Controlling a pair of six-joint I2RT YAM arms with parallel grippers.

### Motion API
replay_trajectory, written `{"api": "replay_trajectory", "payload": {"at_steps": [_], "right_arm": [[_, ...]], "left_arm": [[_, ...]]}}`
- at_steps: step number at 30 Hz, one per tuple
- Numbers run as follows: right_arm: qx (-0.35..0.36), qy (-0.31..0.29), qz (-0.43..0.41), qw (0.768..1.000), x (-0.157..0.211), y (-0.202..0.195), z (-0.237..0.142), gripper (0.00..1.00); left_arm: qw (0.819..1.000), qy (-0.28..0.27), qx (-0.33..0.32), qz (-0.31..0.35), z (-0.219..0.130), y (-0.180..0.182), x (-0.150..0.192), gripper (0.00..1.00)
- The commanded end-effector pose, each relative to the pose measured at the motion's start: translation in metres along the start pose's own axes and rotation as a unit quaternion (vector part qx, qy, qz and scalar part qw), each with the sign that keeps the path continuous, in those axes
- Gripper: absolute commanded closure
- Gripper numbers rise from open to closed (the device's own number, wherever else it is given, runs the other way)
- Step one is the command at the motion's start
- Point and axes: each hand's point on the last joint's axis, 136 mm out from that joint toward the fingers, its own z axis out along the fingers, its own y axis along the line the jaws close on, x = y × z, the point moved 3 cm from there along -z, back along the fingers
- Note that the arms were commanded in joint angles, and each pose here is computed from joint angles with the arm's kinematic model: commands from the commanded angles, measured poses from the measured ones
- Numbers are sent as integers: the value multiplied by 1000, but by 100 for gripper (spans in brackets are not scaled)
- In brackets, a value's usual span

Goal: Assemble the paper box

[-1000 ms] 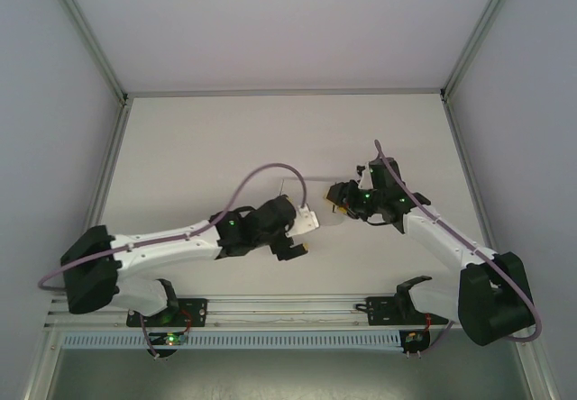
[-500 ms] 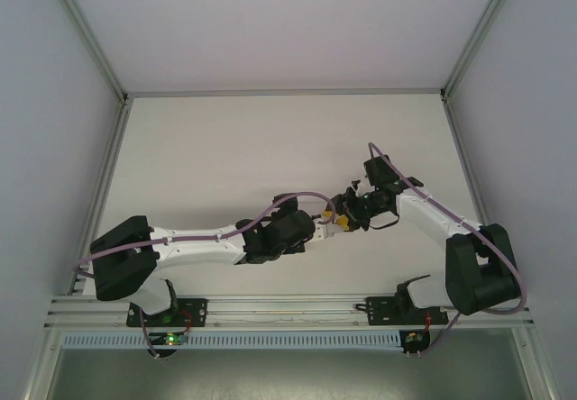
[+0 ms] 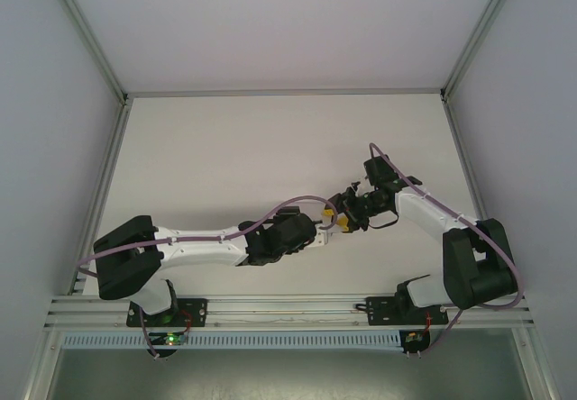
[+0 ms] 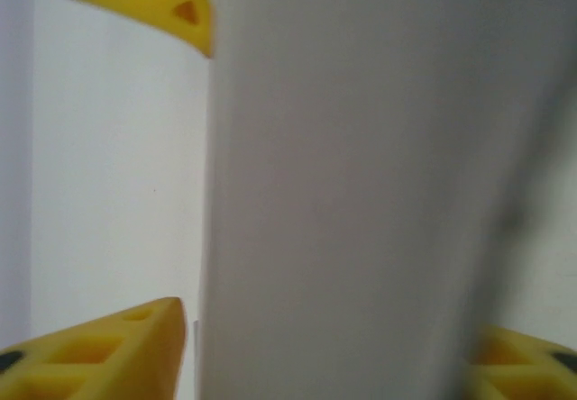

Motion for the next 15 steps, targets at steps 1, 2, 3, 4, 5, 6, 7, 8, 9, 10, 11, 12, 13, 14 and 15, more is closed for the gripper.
{"api": "replay_trajectory", "payload": {"at_steps": [1, 2, 3, 4, 5, 6, 7, 8, 9, 10, 11, 12, 13, 14, 15], "right_arm": [[-24, 61, 15, 998, 26, 5, 4, 52], [-29, 63, 11, 997, 28, 8, 5, 50], [-32, 63, 5, 998, 29, 11, 4, 45], [-32, 57, -2, 998, 30, 12, 2, 36], [-32, 52, -7, 998, 30, 13, 0, 26], [-32, 44, -15, 998, 30, 14, -2, 16], [-31, 35, -19, 999, 29, 13, -4, 3], [-31, 26, -23, 999, 28, 12, -6, 1], [-30, 15, -27, 999, 26, 12, -9, 2], [-30, -4, -38, 999, 22, 12, -14, 1], [-29, -24, -52, 998, 17, 11, -19, 2], [-17, -50, -57, 997, 11, 8, -26, 1], [-9, -80, -63, 995, 5, 5, -34, 1], [-13, -107, -80, 991, 0, 8, -41, 1], [-14, -134, -94, 986, -3, 11, -49, 2]], "left_arm": [[1000, -13, -15, -11, 1, 10, -11, 46], [1000, -12, -14, -10, 2, 10, -10, 47], [1000, -10, -14, -10, 3, 9, -10, 48], [1000, -7, -8, -11, 4, 8, -8, 48], [1000, -6, -3, -14, 4, 7, -7, 49], [1000, -4, 2, -17, 4, 7, -6, 49], [1000, -3, 8, -19, 3, 6, -6, 49], [1000, -4, 13, -24, 3, 6, -5, 49], [999, -4, 25, -27, 2, 5, -4, 50], [999, -5, 33, -37, -1, 7, -3, 51], [998, -4, 42, -45, -3, 8, -1, 51], [997, -5, 58, -52, -5, 7, 2, 51], [995, -8, 74, -62, -8, 8, 4, 51], [993, -10, 93, -70, -11, 8, 7, 51], [991, -12, 105, -81, -13, 9, 10, 51]]}}
